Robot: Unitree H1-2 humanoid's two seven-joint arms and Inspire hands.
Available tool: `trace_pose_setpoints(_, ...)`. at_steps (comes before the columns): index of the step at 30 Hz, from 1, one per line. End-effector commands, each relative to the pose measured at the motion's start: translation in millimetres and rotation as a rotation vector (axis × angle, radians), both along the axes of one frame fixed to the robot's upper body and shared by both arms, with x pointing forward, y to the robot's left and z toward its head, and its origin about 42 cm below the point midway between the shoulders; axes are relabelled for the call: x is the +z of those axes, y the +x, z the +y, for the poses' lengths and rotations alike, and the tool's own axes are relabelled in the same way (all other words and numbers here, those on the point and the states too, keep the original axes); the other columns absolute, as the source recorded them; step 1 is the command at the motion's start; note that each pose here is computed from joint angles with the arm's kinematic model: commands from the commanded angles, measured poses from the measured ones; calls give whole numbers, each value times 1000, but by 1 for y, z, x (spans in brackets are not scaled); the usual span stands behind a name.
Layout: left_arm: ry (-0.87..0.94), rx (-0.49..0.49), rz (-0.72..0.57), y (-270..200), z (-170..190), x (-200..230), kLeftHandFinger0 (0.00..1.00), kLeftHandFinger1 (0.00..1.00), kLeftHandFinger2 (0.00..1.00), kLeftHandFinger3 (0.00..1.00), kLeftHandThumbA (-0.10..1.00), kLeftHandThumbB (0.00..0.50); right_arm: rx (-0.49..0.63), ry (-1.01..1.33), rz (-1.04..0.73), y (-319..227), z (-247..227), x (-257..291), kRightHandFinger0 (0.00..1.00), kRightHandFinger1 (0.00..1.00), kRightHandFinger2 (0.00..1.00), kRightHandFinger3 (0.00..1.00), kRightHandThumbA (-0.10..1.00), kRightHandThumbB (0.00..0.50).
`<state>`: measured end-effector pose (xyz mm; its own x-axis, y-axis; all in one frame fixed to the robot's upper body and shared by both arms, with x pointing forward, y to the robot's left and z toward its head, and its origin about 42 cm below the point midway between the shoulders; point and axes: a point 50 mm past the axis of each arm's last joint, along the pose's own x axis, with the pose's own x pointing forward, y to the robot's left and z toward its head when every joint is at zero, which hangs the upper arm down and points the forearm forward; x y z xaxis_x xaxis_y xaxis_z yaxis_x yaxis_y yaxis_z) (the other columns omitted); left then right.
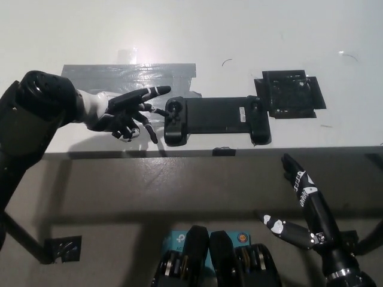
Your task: A controller is being placed at the center of the desk near the left hand and the robot uses its left hand's index finger to press a button at the left area of the controller
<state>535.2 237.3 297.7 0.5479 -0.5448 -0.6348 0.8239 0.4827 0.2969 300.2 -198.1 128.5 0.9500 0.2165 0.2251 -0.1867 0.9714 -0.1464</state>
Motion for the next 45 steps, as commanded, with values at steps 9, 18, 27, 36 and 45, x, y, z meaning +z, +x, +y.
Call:
trace_pose_setpoints(9, -22, -20, -18, 7, -7, 30, 0, 131, 481, 1000, 1000, 454, -7, 19, -51, 5, 0, 15, 972, 1000, 1000, 1000, 826, 181)
trace_pose_setpoints(18, -19, -29, 4, 7, -14, 22, 0, 154, 551, 1000, 1000, 474, -1, 22, -53, 7, 0, 17, 973, 1000, 1000, 1000, 819, 180)
trace_pose_setpoints(27, -3, -25, 10, 8, -15, 19, 0, 115, 447, 1000, 1000, 468, 1, 16, -56, 8, 2, 17, 971, 1000, 1000, 1000, 821, 179)
trace_pose_setpoints(36, -2, -26, 7, 7, -12, 20, 0, 141, 452, 1000, 1000, 459, 2, 18, -63, 10, 1, 20, 961, 1000, 1000, 1000, 813, 174)
trace_pose_setpoints(45, 29, -48, 11, 3, -17, 11, 0, 53, 385, 1000, 1000, 464, 4, 26, -64, 11, 1, 21, 956, 1000, 1000, 1000, 803, 173)
